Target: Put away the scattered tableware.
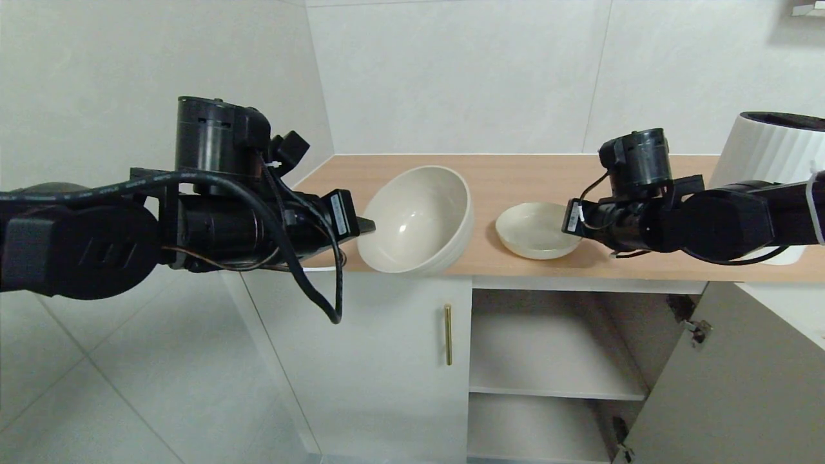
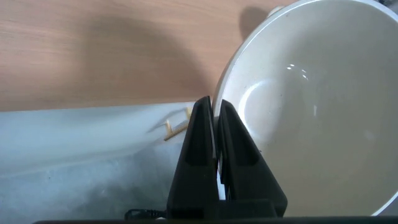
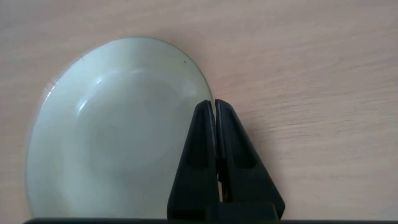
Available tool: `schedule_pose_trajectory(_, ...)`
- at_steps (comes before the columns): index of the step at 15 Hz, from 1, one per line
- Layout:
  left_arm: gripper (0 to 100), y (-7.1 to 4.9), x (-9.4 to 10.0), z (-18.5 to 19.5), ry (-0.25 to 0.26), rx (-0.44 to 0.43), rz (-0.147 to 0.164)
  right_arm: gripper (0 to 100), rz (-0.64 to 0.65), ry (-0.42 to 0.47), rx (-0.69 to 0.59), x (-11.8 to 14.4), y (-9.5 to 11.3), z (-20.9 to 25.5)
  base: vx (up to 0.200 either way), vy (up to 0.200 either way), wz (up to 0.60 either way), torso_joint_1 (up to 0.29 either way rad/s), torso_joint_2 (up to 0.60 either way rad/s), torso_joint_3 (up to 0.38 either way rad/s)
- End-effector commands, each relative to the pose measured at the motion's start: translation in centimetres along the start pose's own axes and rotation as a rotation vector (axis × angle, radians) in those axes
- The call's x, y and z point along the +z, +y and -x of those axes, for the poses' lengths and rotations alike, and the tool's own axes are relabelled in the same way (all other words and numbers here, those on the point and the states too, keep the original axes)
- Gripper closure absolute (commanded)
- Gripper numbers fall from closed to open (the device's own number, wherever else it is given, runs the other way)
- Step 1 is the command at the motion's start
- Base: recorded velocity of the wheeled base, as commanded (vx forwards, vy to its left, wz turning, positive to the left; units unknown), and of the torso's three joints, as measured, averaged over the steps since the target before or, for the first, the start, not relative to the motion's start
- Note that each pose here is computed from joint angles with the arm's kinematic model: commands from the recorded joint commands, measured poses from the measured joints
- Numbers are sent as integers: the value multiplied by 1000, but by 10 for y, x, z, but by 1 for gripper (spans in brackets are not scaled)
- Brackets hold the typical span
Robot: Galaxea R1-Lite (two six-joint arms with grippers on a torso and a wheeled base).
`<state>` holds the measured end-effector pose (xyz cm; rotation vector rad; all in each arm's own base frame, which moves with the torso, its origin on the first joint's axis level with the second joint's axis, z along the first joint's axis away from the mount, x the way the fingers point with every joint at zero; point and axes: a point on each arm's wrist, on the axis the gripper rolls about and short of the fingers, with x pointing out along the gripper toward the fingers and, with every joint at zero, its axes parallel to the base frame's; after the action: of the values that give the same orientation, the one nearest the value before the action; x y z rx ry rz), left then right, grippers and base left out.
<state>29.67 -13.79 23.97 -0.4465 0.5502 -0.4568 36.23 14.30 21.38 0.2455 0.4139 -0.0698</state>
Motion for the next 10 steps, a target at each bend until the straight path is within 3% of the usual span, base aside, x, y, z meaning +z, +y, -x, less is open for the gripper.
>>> schedule_pose_trajectory(1, 100, -5, -7, 17, 1, -27, -57, 100, -32, -46, 73, 22, -12, 45, 0, 0, 0, 0, 0, 0)
schedule_pose_trajectory(3, 100, -2, -14, 21, -4, -31, -77, 100, -37, -35, 112, 22, -18, 62, 0, 0, 0, 0, 0, 0)
schedule_pose_trajectory(5, 100, 4, -22, 20, -64, -60, -87, 100, -19, 57, 202, 16, -29, 89, 0, 0, 0, 0, 0, 0)
schedule_pose_trajectory(6, 100, 3, -24, 20, -70, -72, -92, 100, -15, 89, 213, 13, -33, 96, 0, 0, 0, 0, 0, 0)
schedule_pose_trajectory(10, 100, -1, -36, 17, -39, -93, -103, 100, 14, 248, 301, -1, -46, 111, 0, 0, 0, 0, 0, 0)
